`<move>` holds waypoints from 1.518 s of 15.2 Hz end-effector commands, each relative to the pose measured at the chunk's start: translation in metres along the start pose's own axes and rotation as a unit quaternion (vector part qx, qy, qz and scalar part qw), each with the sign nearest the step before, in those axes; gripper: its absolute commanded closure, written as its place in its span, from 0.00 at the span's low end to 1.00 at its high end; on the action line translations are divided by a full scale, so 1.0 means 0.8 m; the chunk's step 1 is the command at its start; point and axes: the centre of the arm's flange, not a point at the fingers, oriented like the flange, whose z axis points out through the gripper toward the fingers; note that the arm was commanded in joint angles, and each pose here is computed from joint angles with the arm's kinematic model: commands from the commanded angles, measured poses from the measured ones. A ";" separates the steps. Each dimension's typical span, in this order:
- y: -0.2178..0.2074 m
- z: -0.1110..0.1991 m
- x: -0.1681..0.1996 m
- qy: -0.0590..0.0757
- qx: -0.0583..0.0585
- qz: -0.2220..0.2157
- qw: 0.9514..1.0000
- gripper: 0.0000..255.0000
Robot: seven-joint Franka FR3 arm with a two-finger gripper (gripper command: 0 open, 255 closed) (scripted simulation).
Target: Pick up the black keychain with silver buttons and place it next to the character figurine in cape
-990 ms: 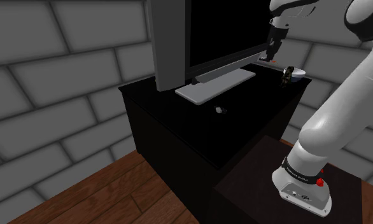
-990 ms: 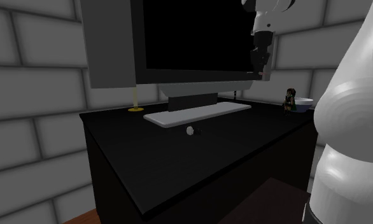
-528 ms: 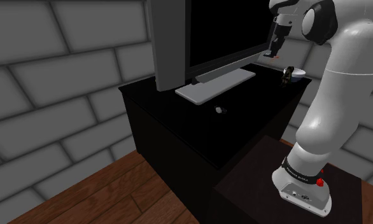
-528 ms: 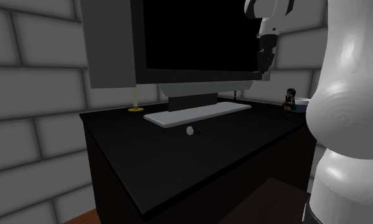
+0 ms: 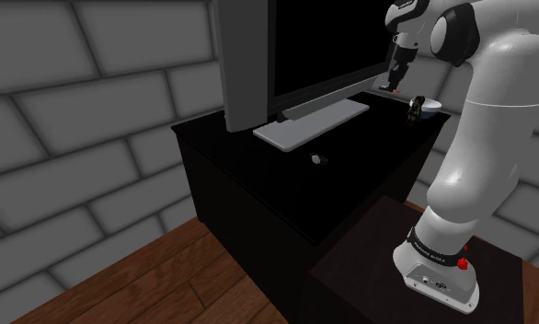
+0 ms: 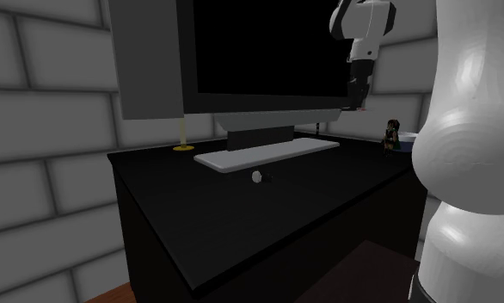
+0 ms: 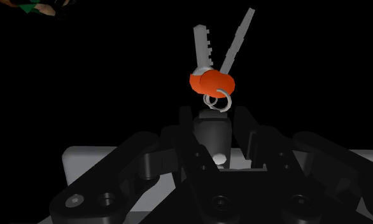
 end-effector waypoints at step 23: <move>0.002 0.158 -0.008 0.000 0.000 0.000 1.000 1.00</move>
